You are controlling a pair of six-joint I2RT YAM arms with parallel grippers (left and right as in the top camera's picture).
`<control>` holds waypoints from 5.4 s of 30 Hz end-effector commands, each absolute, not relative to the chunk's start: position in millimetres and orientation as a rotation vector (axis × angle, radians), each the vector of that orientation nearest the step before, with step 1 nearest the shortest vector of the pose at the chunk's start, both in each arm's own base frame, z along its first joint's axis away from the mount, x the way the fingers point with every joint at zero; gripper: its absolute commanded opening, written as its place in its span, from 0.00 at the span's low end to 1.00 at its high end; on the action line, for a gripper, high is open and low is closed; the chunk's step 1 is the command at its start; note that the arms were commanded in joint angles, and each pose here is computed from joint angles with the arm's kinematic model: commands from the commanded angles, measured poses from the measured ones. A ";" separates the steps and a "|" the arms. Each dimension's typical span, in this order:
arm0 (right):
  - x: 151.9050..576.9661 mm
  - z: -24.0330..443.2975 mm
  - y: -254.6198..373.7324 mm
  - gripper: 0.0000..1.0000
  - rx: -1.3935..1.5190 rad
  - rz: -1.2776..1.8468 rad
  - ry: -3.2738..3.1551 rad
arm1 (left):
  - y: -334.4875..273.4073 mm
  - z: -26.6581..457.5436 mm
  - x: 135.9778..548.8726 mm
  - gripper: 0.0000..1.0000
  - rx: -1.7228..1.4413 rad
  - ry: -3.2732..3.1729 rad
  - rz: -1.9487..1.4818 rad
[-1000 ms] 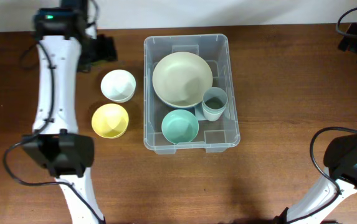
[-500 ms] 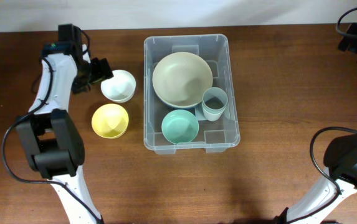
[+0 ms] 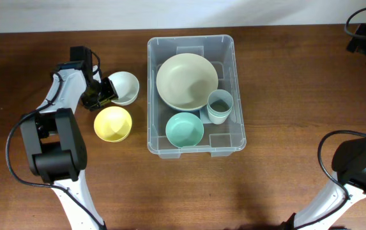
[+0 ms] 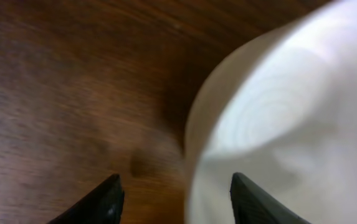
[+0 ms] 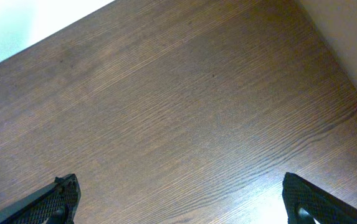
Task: Pack container
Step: 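Grasp the rim of the white bowl with the left gripper, then lift the white bowl and lower it onto the mint bowl in the bin, then move the left gripper to the yellow bowl and grasp its rim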
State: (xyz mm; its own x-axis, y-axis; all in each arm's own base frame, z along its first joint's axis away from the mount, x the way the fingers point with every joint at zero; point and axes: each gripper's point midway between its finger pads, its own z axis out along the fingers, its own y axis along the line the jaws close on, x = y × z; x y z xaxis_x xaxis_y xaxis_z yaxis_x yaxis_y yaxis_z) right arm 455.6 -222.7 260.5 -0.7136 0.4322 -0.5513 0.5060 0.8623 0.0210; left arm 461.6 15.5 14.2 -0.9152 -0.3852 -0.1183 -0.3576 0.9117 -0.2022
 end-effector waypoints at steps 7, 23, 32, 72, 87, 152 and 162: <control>454.8 272.6 -224.3 0.99 0.691 -0.188 2.441 | 22.6 12.0 475.1 0.14 -0.550 2.864 -0.214; 454.8 272.6 -224.3 0.99 0.691 -0.188 2.441 | 30.9 155.0 535.9 0.01 -0.423 2.630 -0.214; 454.8 272.6 -224.3 0.99 0.691 -0.188 2.441 | -92.8 245.3 465.5 0.01 0.086 2.763 -0.246; 454.8 272.6 -224.3 0.99 0.691 -0.188 2.441 | -115.8 223.0 432.1 0.45 -0.120 2.911 -0.143; 454.8 272.6 -224.3 0.99 0.691 -0.188 2.441 | 21.8 201.7 428.0 0.58 -0.535 2.959 0.058; 454.8 272.6 -224.3 0.99 0.691 -0.188 2.441 | 38.0 71.8 409.0 0.78 0.337 3.192 0.041; 454.9 272.4 -224.4 0.99 0.691 -0.188 2.442 | 32.2 26.7 397.3 0.77 0.329 3.210 -0.029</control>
State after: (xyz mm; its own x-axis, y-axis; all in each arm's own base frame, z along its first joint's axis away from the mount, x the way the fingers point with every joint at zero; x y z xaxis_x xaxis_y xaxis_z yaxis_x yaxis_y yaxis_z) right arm 455.6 -222.7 260.5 -0.7136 0.4322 -0.5513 0.5060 0.8623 0.0210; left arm 402.1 34.9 32.4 -0.9781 0.1901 0.0851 0.1912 0.9816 0.0038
